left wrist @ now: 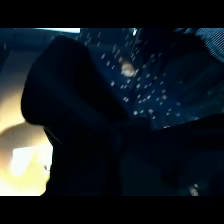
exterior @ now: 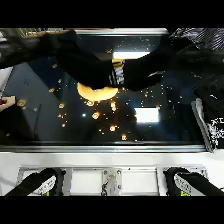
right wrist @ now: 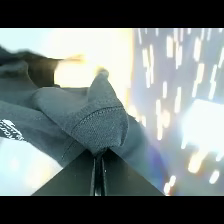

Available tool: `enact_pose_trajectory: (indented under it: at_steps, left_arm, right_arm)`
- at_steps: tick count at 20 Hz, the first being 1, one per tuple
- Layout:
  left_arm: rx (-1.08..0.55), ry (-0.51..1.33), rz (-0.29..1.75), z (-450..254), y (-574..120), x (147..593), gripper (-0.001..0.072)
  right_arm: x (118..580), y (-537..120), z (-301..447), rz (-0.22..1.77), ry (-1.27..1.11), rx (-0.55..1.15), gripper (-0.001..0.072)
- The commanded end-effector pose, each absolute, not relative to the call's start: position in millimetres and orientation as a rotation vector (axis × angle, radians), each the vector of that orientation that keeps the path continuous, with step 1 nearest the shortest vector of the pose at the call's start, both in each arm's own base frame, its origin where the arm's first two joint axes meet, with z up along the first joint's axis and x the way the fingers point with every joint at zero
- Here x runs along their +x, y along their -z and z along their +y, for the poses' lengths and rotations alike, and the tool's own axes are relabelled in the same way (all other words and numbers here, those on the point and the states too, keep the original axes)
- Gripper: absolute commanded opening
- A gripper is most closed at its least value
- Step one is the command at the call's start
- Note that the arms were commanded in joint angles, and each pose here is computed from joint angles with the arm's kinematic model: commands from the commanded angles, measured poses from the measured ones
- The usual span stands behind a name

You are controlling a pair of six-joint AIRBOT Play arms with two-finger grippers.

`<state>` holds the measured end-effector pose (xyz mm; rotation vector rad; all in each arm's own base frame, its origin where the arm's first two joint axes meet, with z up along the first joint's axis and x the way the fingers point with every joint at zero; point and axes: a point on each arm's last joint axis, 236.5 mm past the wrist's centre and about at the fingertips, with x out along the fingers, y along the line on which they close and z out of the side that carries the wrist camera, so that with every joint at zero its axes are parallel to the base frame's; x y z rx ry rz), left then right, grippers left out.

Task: Fold the clothes and pants, and hang the long-sleeved shirts on hangers.

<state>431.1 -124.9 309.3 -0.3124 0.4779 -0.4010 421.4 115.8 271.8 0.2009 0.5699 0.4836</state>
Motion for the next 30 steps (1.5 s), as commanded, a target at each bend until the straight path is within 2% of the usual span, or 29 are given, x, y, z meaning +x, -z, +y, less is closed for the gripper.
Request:
enact_pose_trajectory:
  at_steps: [1,5,9,13,16,20,21,22,23,24,27,28,30]
  left_arm:
    - [-0.248,0.425,0.313,-114.5,-380.0,348.8,0.0007]
    - [-0.296,0.426,0.215,-109.1,-404.0,294.4,0.0007]
    - [-0.379,0.394,0.336,-107.6,-344.3,289.8,0.0006]
    - [-0.443,0.348,0.575,-114.5,-250.7,330.5,0.0006]
    - [-0.448,0.351,0.72,-138.6,-186.8,371.5,0.0006]
    - [-0.466,0.307,0.705,-156.5,-132.7,442.8,0.0007]
    - [-0.469,0.291,0.708,-156.0,-122.4,458.5,0.0008]
    - [-0.474,0.277,0.724,-152.9,-115.5,470.6,0.0126]
    - [-0.477,0.264,0.753,-146.9,-110.2,479.6,0.0459]
    - [-0.479,0.254,0.789,-138.6,-107.4,484.3,0.0586]
    - [-0.49,0.2,0.985,-100.1,-78.5,468.1,0.0586]
    - [-0.478,0.176,1.055,-86.8,-62.2,454.0,0.0585]
    - [-0.433,0.108,1.207,-62.0,-18.7,411.6,0.0586]
  right_arm:
    - [353.8,-365.9,107.5,0.349,-0.463,0.128,0.0014]
    - [309.9,-391.2,80.3,0.29,-0.339,0.097,0.0014]
    - [300.7,-343.5,56.8,0.484,-0.232,0.093,0.0014]
    - [327.2,-263.1,57.2,0.723,-0.194,0.203,0.0014]
    - [365.2,-184.0,48.9,0.918,-0.145,0.205,0.0014]
    - [443.1,-125.5,31.5,0.906,-0.07,0.189,0.0021]
    - [460.1,-118.6,30.3,0.877,-0.063,0.196,0.0075]
    - [470.7,-113.7,29.3,0.86,-0.059,0.198,0.0303]
    - [476.4,-110.2,28.4,0.853,-0.056,0.198,0.0578]
    - [476.6,-109.7,25.4,0.853,-0.051,0.2,0.0625]
    - [458.5,-113.8,8.7,0.89,-0.05,0.15,0.0612]
    - [445.8,-110.5,2.1,0.926,-0.054,0.127,0.057]
    - [413.4,-95.8,-12.4,1.012,-0.047,0.108,0.057]
